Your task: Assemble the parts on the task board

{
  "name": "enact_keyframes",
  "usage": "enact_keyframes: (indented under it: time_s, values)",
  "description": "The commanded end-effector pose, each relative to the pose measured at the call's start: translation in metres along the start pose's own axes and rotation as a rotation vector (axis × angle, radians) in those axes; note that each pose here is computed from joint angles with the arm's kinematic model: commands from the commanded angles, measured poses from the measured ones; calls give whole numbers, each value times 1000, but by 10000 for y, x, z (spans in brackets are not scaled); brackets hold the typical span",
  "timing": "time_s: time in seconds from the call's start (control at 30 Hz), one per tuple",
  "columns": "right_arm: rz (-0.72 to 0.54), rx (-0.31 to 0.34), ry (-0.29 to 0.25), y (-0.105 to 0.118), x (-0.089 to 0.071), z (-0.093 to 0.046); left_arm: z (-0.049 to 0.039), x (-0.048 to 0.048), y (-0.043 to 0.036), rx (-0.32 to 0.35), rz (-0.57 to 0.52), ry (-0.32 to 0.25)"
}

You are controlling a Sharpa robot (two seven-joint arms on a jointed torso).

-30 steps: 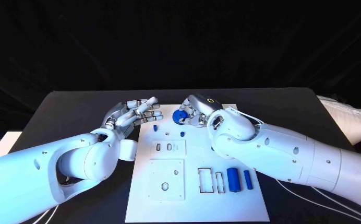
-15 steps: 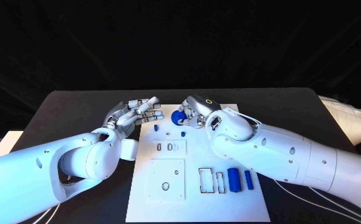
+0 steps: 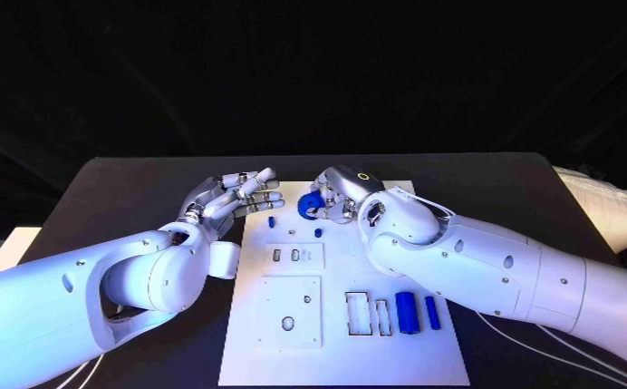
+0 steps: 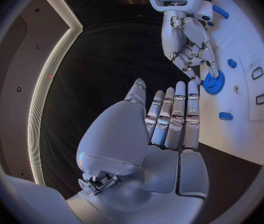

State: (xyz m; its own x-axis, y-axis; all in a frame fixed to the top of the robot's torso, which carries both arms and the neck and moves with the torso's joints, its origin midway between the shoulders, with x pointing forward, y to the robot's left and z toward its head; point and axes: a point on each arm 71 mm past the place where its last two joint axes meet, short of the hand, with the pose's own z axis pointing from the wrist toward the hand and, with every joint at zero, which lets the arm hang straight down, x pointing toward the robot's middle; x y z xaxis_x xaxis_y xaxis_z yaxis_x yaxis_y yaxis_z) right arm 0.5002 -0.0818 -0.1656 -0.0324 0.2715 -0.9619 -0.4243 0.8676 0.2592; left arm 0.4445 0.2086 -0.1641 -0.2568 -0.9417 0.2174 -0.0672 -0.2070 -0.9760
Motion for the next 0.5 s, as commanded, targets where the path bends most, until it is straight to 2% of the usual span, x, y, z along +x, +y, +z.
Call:
enact_keyframes:
  time_s: [0.03, 0.5]
  values:
    - [5, -7, -2, 4, -2, -11, 0, 17, -13, 9, -7, 14]
    - [33, 1, 89, 7, 62, -19, -1, 19, -12, 7, -7, 13]
